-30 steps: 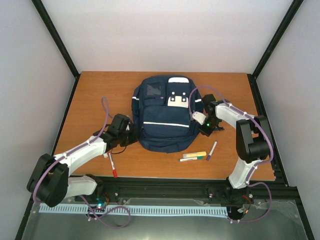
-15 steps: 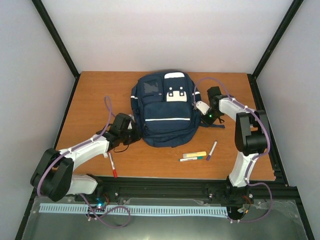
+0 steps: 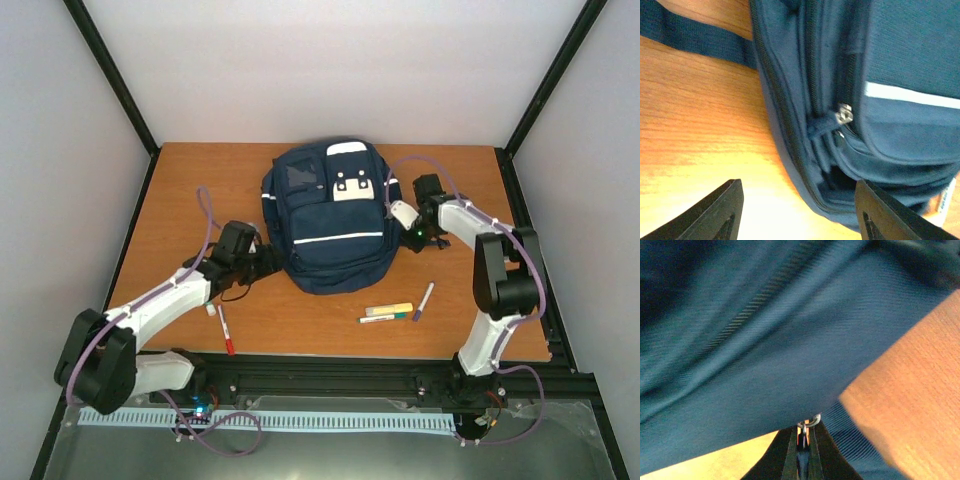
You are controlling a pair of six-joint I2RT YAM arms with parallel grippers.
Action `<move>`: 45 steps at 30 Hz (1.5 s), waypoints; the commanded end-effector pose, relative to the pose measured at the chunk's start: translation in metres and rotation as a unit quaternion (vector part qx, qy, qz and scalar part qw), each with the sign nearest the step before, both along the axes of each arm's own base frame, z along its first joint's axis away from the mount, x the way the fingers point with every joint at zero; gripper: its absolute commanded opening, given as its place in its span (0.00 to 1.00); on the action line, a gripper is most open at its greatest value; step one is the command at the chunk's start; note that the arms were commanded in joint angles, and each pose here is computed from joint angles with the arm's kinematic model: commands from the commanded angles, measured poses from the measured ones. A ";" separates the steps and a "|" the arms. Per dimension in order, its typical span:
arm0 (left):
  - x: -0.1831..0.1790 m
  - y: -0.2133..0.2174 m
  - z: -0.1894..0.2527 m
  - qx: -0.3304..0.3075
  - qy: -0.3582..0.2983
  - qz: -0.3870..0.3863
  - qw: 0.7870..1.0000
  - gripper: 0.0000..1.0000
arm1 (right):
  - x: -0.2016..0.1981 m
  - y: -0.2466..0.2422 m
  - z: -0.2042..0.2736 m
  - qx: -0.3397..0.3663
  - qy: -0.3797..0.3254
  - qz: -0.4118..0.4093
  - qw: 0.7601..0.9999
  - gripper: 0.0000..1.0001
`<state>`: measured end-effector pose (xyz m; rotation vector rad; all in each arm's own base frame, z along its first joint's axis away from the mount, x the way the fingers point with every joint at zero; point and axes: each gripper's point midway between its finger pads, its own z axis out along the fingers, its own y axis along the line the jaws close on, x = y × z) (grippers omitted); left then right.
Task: Pack the student bag
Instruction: Zip the student bag at the center of the board.
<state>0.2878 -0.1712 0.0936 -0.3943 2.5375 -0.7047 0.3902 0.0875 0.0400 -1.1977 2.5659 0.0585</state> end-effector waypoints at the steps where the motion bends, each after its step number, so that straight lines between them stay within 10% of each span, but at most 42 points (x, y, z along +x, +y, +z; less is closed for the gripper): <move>1: -0.013 -0.013 0.031 -0.028 -0.010 -0.019 0.999 0.64 | -0.031 0.023 0.023 0.003 -0.018 0.023 1.000 0.03; 18: -0.026 -0.068 -0.007 -0.051 0.039 -0.046 0.997 0.62 | -0.085 0.098 0.035 0.040 0.013 0.088 0.995 0.03; 22: -0.017 -0.067 -0.020 -0.027 0.044 -0.036 0.998 0.51 | -0.090 0.095 0.029 0.034 0.022 0.091 0.995 0.03; 29: -0.014 -0.060 -0.031 -0.005 0.044 -0.023 0.999 0.02 | -0.084 0.079 0.026 0.025 0.030 0.077 0.996 0.03; 45: -0.022 -0.046 -0.039 0.010 0.040 -0.011 0.999 0.01 | 0.013 0.005 0.008 -0.027 -0.019 -0.025 0.999 0.03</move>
